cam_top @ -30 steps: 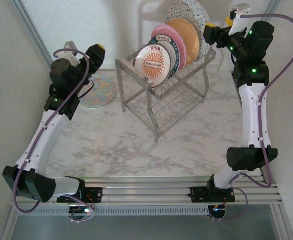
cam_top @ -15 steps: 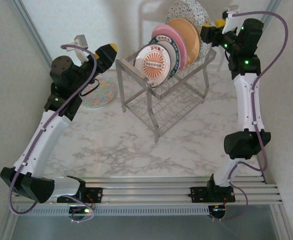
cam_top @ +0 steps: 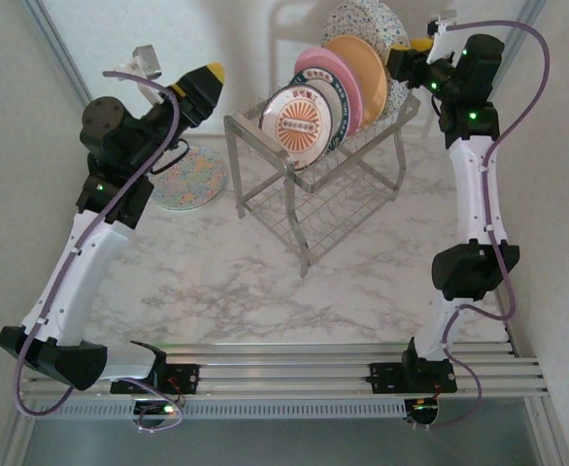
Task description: Unload the plates from the dish rack
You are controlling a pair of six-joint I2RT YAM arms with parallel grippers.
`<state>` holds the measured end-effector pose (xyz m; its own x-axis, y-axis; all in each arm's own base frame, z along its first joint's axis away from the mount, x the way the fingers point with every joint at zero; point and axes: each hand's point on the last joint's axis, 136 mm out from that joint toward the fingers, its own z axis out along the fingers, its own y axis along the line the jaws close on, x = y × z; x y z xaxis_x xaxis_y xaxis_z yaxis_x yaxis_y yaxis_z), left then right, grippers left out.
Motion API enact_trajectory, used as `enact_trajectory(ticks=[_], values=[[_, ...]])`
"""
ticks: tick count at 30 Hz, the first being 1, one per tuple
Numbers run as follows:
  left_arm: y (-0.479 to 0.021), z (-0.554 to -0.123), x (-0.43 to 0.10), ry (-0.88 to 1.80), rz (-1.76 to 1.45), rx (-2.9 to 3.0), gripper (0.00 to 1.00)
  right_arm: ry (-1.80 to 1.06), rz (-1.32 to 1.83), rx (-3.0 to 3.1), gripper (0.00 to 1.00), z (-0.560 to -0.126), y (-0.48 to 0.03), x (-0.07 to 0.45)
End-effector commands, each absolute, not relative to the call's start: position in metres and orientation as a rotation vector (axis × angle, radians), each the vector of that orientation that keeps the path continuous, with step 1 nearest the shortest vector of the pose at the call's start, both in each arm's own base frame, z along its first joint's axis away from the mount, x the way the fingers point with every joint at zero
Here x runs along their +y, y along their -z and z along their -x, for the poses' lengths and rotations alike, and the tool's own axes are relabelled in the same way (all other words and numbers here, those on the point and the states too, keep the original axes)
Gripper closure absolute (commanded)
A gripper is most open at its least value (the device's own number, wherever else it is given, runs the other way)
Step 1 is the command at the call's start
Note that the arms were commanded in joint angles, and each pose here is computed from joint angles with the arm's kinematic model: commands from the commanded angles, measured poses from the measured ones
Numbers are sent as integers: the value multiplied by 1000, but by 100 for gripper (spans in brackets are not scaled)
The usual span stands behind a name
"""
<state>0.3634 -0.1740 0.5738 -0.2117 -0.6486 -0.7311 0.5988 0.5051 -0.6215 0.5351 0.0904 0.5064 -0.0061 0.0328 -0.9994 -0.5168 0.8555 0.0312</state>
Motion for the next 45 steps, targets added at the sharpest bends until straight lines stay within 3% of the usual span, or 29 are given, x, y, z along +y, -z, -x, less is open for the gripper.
enact_trajectory(ticks=[1,9,19,35,45], values=[[-606,-347,-175,1140,-24,1261,23,-474,411,1475,46,-533,-521,92],[-616,-347,-178,1154,-40,1233,24,-502,426,1482,50,-538,-514,97],[-612,-352,-180,1147,-38,1244,24,-480,471,1447,65,-529,-528,109],[-606,-358,-181,1154,-25,1251,24,-312,514,1337,100,-504,-569,110],[-607,-358,-181,1163,-23,1245,24,-209,465,1255,100,-490,-601,97]])
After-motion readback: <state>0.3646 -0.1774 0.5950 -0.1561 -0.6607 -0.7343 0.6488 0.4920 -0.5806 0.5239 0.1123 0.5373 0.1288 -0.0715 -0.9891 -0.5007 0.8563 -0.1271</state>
